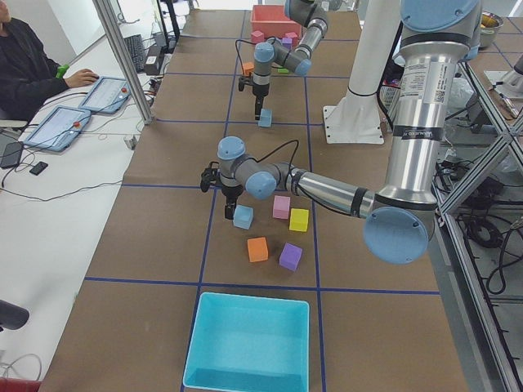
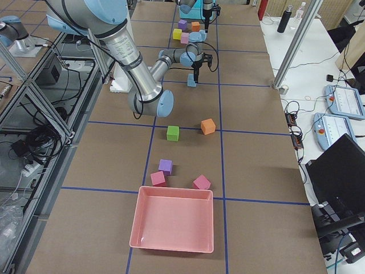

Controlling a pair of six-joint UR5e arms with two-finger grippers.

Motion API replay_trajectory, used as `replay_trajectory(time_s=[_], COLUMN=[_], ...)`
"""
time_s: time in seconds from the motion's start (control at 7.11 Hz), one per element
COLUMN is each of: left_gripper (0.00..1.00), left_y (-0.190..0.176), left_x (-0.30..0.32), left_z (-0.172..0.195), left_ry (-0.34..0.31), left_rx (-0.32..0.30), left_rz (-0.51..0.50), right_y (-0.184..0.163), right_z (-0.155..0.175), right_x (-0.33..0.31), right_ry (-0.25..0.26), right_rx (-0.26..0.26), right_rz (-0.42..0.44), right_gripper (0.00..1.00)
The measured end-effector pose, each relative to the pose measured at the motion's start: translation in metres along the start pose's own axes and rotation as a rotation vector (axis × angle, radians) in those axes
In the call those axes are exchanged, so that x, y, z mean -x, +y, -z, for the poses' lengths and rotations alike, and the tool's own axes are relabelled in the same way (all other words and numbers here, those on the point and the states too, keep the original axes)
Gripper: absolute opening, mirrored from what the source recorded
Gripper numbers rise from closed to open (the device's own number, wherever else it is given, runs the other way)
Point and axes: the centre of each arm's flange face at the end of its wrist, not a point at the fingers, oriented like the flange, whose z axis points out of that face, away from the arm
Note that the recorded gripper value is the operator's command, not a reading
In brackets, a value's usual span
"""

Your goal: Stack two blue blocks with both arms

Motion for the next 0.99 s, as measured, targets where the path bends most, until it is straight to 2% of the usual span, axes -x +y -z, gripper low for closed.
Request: replay_trajectory(time_s=[0.28, 0.56, 0.99], left_gripper=[0.98, 0.98, 0.98], left_y=[0.005, 0.007, 0.009], left_x=[0.003, 0.016, 0.017], left_z=[-0.017, -0.036, -0.04], left_ry=[0.009, 0.029, 0.036], left_rx=[0.004, -0.014, -0.016], left_rz=[-0.02, -0.036, -0.042], right_y=[-0.029, -0.05, -0.071], right_z=[0.028, 0.062, 0.1], right_x=[-0.022, -0.062, -0.116], right_ry=[-0.014, -0.001, 0.006], right_rx=[0.007, 0.018, 0.037], right_rz=[0.01, 0.044, 0.07], right_gripper=[1.0, 1.0, 1.0])
